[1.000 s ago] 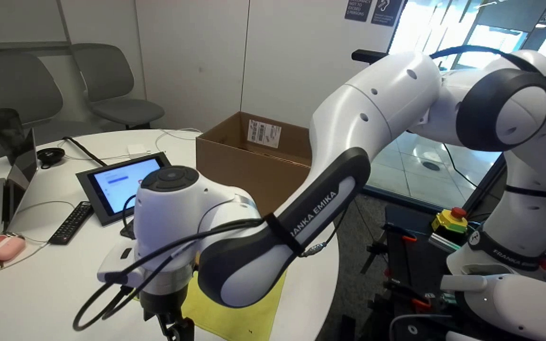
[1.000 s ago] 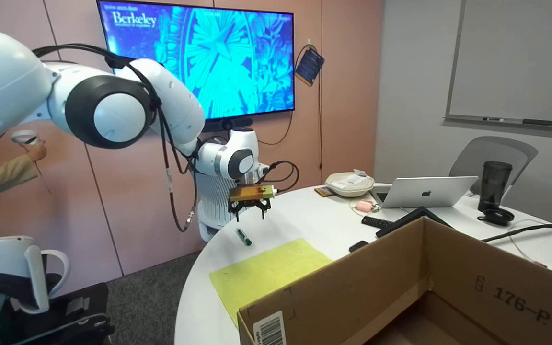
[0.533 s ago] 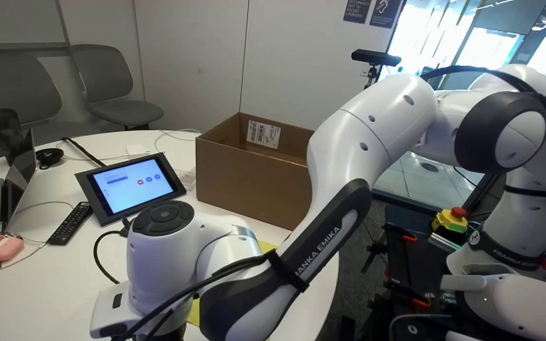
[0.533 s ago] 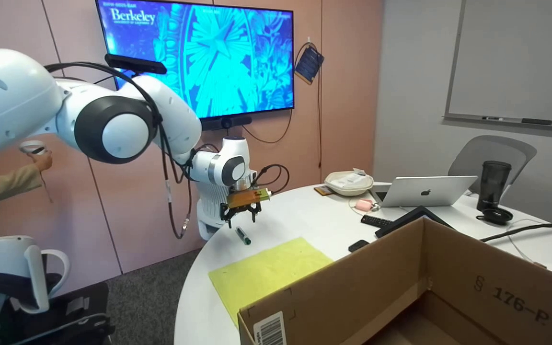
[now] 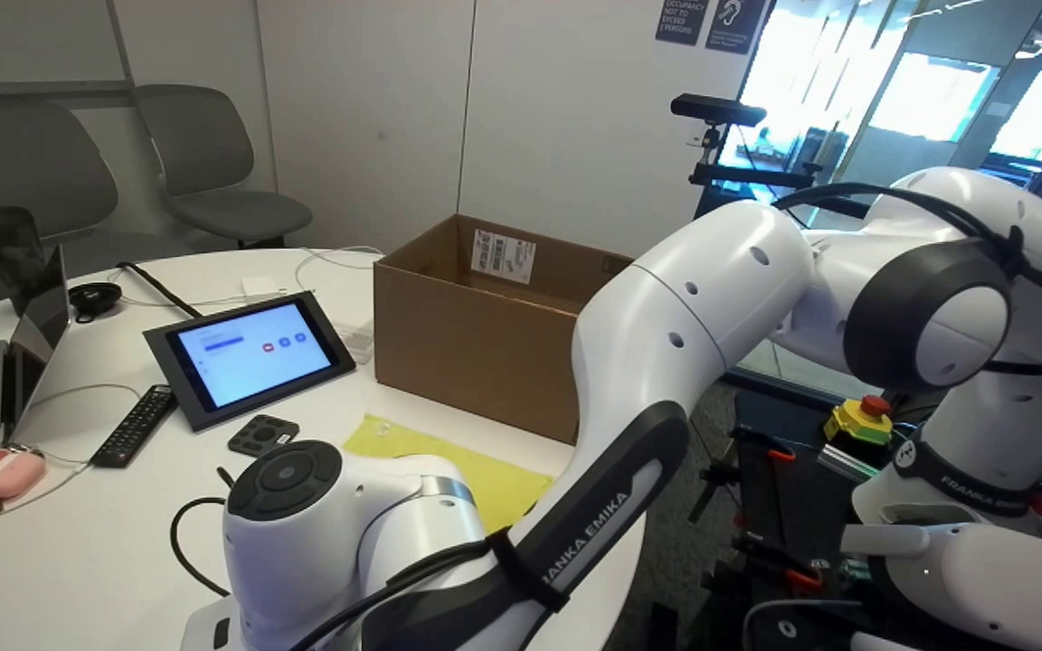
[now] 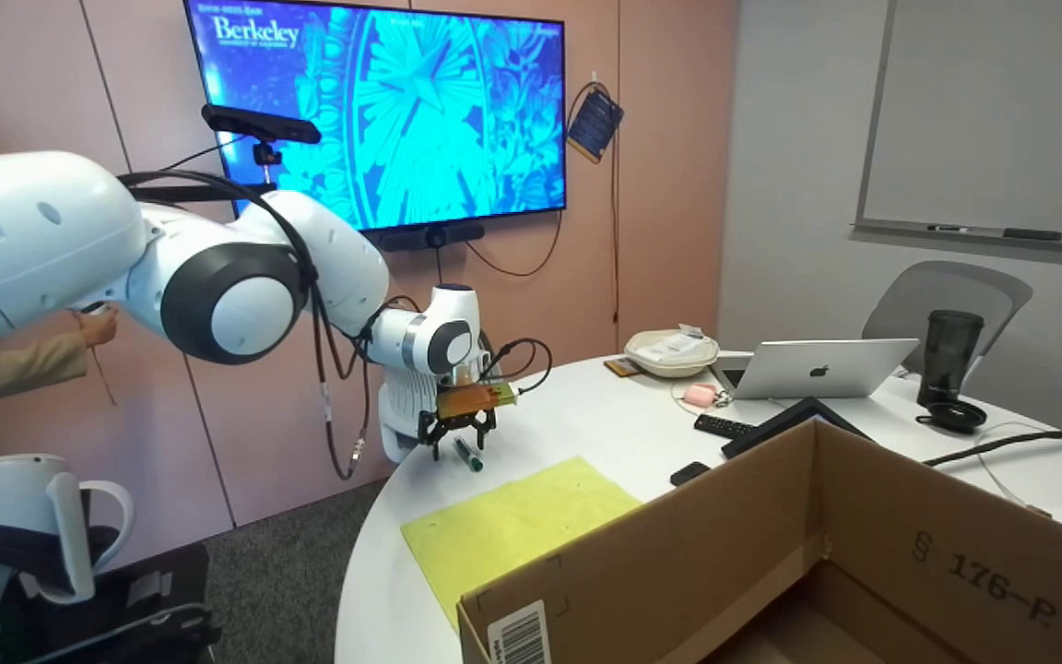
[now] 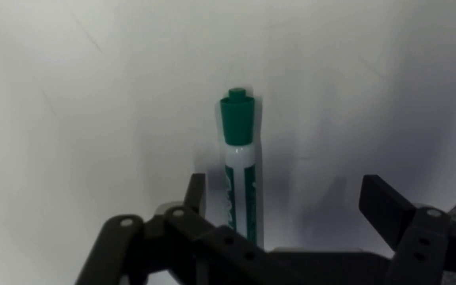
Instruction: Put the green marker on the yellow towel, fold the towel twice and put it in the brown box
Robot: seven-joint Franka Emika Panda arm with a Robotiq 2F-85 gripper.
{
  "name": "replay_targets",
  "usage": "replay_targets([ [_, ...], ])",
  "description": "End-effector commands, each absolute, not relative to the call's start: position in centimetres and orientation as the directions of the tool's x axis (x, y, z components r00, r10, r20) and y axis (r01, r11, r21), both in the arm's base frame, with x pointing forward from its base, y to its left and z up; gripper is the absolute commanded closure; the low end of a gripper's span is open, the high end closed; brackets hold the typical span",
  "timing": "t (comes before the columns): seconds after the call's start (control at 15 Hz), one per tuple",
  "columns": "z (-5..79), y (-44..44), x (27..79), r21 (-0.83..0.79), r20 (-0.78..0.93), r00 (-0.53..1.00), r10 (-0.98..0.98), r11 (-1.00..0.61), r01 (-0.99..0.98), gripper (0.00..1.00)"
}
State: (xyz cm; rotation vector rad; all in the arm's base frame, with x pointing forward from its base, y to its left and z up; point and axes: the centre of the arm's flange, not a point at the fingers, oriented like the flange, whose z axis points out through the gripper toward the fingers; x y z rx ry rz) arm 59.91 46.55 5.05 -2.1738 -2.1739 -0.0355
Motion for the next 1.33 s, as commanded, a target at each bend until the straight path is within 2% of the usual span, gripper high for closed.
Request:
replay_targets([
  [0.0,3.4,48.9,62.8,-0.032,0.069,0.001,0.998,0.001,0.999,0.0],
  [0.07,3.2,48.8,62.8,-0.032,0.073,0.008,0.997,-0.005,0.999,0.0],
  [0.13,3.2,48.7,62.9,-0.03,0.076,0.012,0.997,-0.009,1.0,0.25],
  [0.2,2.9,48.7,63.0,-0.028,0.079,0.014,0.997,-0.012,1.0,0.26],
  [0.27,3.0,48.6,63.2,-0.026,0.08,0.018,0.997,-0.016,1.0,0.32],
  [0.6,4.3,48.0,64.0,-0.012,0.077,0.031,0.997,-0.031,0.999,0.77],
  [0.67,4.6,47.9,64.0,-0.015,0.071,0.034,0.997,-0.032,0.999,0.81],
  [0.87,5.7,47.3,63.8,-0.032,0.052,0.036,0.998,-0.034,0.999,0.88],
  [1.0,6.5,47.2,63.8,-0.033,0.043,0.039,0.998,-0.038,0.999,0.82],
  [1.27,9.4,46.3,63.7,-0.023,0.053,0.045,0.998,-0.044,0.999,0.81],
])
